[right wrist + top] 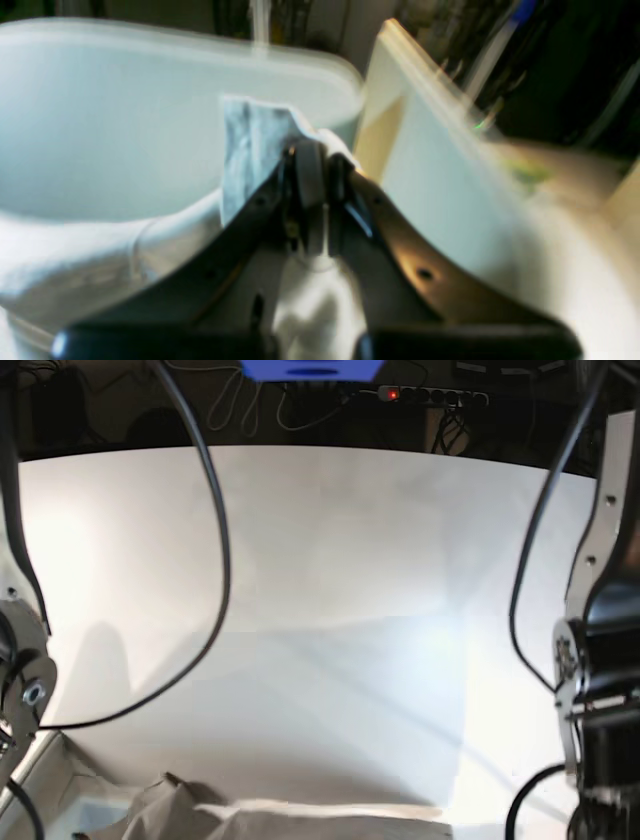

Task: Layout the t-shirt on the table in an organized manner, then fold the t-shirt properly
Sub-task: 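Lift the shirt with both grippers, flick it and lay it down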

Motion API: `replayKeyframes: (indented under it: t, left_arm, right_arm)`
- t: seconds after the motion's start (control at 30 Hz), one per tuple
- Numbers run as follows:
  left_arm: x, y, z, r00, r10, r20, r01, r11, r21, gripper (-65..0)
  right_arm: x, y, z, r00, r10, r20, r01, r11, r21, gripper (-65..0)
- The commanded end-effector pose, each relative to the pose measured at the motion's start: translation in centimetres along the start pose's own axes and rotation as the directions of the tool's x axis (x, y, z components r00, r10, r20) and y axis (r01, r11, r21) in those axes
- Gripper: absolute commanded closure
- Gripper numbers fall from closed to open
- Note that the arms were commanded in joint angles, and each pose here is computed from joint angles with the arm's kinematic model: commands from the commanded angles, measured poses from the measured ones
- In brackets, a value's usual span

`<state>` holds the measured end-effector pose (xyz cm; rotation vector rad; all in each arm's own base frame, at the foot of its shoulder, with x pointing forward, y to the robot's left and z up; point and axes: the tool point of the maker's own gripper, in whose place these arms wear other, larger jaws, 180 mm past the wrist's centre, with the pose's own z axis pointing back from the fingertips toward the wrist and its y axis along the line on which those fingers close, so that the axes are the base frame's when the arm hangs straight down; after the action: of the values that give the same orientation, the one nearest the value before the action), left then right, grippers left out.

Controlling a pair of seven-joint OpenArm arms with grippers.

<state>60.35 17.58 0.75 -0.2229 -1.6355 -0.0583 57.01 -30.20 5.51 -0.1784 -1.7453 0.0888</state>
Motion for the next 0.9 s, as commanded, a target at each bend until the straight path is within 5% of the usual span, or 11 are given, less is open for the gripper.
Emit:
replayKeyframes:
  t: [0.0,0.27,0.47,0.7,0.87]
  left_arm:
    - [1.6,0.8,0.7,0.998,-0.003,0.055,0.002,1.0,0.017,0.0]
    - [-9.6,-0.3,6.3,0.998,-0.039,-0.045,0.039,0.999,0.0,0.0]
    - [-14.8,0.2,12.4,0.996,-0.022,-0.082,0.025,0.999,0.031,0.0]
    - [-18.0,1.1,21.3,0.992,-0.048,-0.121,0.059,0.994,0.09,0.0]
    - [-21.9,2.3,28.8,0.971,-0.031,-0.239,0.072,0.983,0.167,0.0]
  right_arm:
    - [2.2,-1.4,1.2,0.997,0.017,0.08,-0.014,0.999,-0.038,0.0]
    - [-11.4,4.5,11.2,0.995,0.08,-0.058,-0.077,0.996,0.045,0.0]
    - [-21.2,8.6,18.9,0.975,-0.005,-0.221,0.03,0.994,0.109,0.0]
    - [-25.5,7.7,25.8,0.948,-0.073,-0.31,0.1,0.992,0.073,0.0]
    - [-26.8,9.1,32.4,0.921,-0.071,-0.382,0.126,0.985,0.12,0.0]
